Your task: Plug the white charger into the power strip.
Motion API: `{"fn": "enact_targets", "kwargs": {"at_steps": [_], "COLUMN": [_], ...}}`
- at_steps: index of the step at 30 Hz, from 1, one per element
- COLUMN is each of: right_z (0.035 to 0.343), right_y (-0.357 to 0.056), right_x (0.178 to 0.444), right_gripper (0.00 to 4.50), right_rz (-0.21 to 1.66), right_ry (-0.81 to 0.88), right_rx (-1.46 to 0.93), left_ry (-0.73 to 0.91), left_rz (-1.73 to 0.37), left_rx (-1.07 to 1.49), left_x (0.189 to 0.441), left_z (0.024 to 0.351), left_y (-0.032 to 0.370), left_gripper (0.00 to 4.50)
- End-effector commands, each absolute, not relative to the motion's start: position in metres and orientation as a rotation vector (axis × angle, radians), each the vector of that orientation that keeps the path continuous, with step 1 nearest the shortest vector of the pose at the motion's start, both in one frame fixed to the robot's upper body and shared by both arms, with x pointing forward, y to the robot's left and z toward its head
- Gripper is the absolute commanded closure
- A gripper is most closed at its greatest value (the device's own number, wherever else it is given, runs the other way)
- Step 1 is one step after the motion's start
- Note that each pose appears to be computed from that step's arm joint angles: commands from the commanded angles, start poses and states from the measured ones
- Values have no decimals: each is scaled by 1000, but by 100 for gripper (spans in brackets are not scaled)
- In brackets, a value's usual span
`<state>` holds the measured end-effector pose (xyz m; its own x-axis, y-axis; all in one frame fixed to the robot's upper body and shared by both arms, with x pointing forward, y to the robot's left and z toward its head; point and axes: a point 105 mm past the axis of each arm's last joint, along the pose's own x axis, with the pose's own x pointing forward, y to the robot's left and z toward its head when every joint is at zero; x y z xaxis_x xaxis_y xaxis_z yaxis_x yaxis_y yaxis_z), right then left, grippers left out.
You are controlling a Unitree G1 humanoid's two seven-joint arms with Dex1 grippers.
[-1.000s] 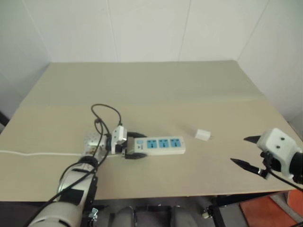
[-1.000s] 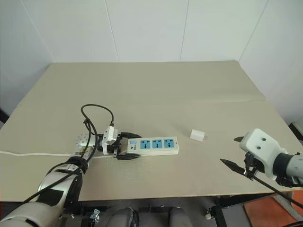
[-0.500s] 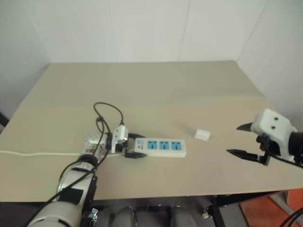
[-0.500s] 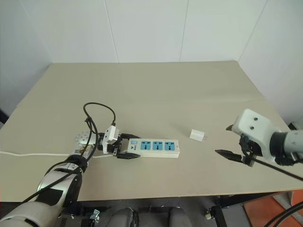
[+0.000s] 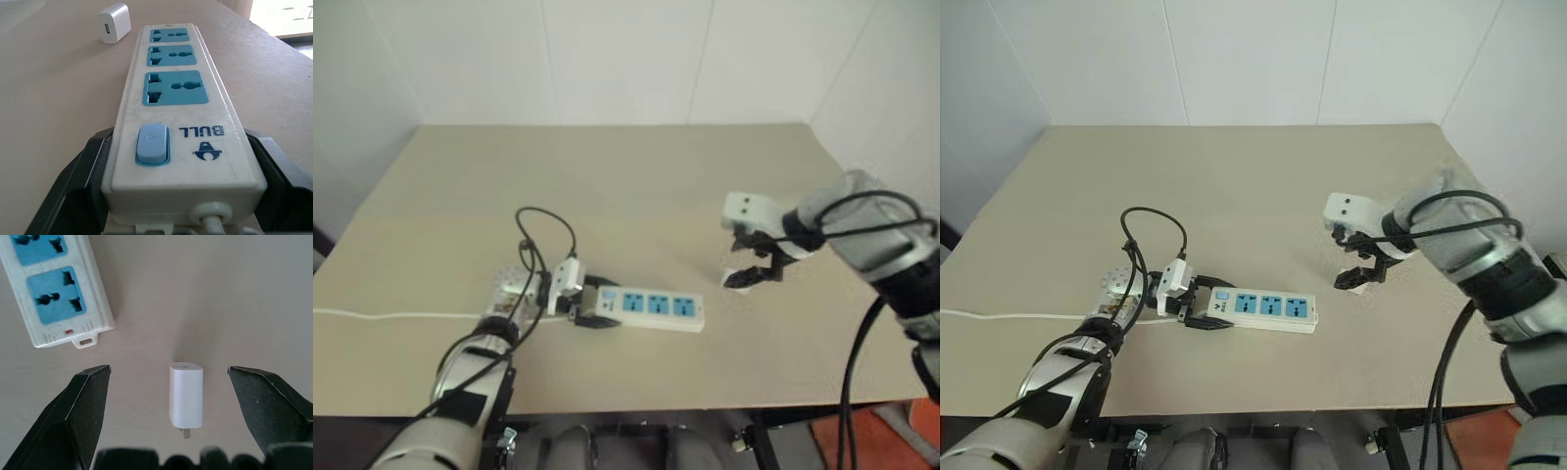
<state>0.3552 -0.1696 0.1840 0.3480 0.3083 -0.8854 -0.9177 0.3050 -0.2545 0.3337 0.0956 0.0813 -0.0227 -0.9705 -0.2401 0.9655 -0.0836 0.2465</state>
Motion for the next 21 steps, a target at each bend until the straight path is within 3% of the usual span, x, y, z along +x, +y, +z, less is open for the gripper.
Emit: {"fn": "enact_targets", "kwargs": {"at_steps": [1,11,21], "right_z": [191,168,155], "right_y": [-172,-172,-171], "right_x": [369,390,393], "right_gripper": [0,0,0], "right_rz": [923,918,942], "right_ry": [857,992,1050], "right_rx": [-954,-988,-931], "left_ry": [28,33,38], "left_rz": [-1648,-1653,-1650], "left_rx": [384,381,385], "left_x": [325,322,321], "left_z": [68,64,61], "left_y": [91,90,92], "left_gripper": [118,118,118]}}
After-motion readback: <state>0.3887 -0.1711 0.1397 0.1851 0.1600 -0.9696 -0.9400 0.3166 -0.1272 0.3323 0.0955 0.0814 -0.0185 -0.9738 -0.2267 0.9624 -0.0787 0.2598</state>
